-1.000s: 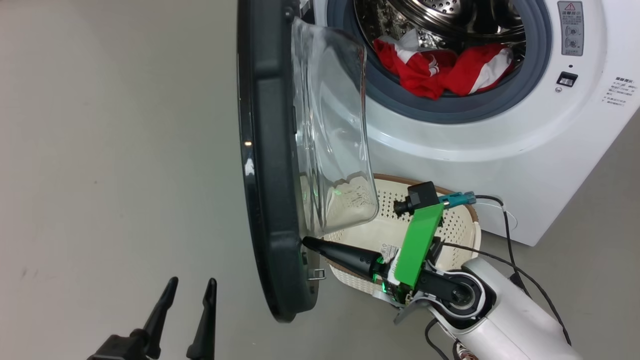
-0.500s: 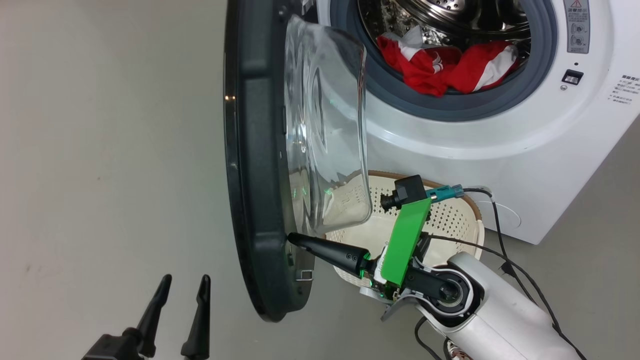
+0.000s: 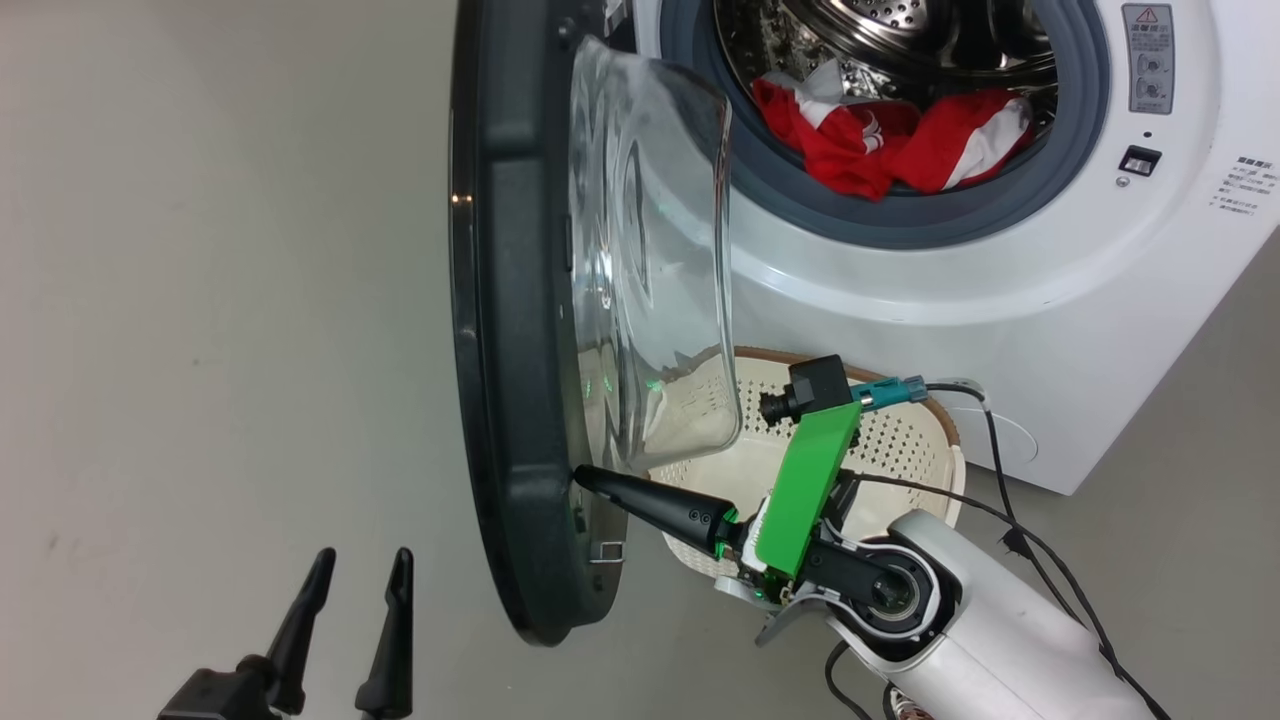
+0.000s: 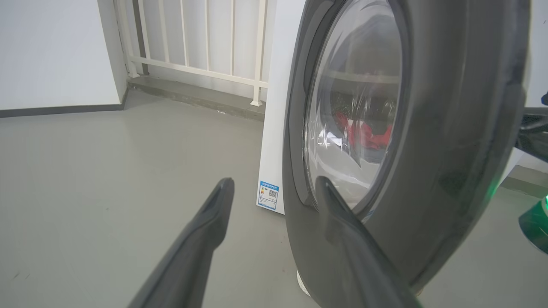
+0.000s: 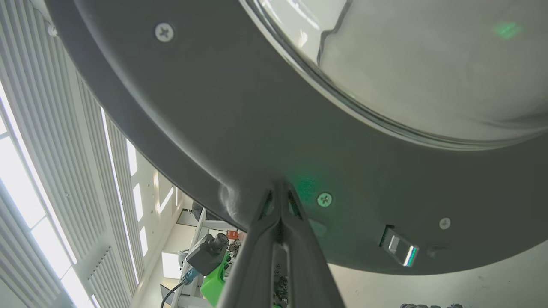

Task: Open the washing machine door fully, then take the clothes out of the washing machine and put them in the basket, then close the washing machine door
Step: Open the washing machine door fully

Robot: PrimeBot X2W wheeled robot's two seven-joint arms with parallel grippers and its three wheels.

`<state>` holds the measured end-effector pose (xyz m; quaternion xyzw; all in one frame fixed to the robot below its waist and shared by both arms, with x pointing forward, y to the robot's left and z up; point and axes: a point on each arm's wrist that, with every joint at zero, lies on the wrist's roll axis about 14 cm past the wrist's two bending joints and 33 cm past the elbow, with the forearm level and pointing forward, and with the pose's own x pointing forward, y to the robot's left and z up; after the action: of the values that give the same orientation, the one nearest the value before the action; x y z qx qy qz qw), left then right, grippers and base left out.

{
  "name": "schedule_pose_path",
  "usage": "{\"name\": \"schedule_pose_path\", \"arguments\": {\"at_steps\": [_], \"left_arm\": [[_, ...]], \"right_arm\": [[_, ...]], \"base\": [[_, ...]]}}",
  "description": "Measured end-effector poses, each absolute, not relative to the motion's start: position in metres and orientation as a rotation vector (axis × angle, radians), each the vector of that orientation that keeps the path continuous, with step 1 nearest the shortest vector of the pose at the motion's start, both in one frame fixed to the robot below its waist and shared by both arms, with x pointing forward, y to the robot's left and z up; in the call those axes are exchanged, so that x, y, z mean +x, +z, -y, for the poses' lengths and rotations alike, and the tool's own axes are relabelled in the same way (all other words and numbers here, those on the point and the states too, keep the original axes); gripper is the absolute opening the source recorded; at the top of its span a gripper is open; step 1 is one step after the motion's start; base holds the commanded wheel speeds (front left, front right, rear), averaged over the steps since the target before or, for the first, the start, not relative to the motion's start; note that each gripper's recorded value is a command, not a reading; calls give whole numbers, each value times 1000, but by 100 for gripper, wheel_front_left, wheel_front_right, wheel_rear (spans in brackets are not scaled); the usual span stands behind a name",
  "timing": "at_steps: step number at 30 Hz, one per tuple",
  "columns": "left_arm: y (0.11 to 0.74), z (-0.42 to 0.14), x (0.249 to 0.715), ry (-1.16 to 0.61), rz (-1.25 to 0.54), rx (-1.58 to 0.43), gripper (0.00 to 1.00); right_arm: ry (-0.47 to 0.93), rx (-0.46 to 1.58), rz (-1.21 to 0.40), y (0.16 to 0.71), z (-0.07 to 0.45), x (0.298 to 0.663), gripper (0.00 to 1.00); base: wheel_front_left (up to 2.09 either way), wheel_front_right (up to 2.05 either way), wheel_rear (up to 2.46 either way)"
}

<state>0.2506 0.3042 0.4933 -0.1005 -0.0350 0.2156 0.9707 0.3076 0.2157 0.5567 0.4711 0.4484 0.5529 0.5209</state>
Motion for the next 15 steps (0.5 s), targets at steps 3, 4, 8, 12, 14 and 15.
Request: {"name": "schedule_pose_path", "arguments": {"at_steps": [3, 4, 8, 12, 14, 15], "left_arm": [[494, -304, 251, 433, 75, -204, 100], [495, -303, 251, 431, 77, -205, 100], [496, -302, 252, 424, 83, -207, 100], [496, -300, 252, 417, 86, -210, 100], [496, -299, 253, 413, 86, -209, 100], [497, -299, 253, 411, 87, -208, 100]], "right_arm": [[1316, 1126, -1058, 557, -215, 309, 100], [1310, 1123, -1052, 556, -214, 310, 100], [1271, 1111, -1032, 548, -209, 313, 100], [1208, 1095, -1018, 532, -199, 315, 100], [1176, 1084, -1010, 523, -193, 316, 100], [1160, 1074, -1004, 519, -190, 316, 100]], "base": [[0, 0, 0], [0, 0, 0], [0, 0, 0], [0, 0, 0], [0, 0, 0], [0, 0, 0]]}}
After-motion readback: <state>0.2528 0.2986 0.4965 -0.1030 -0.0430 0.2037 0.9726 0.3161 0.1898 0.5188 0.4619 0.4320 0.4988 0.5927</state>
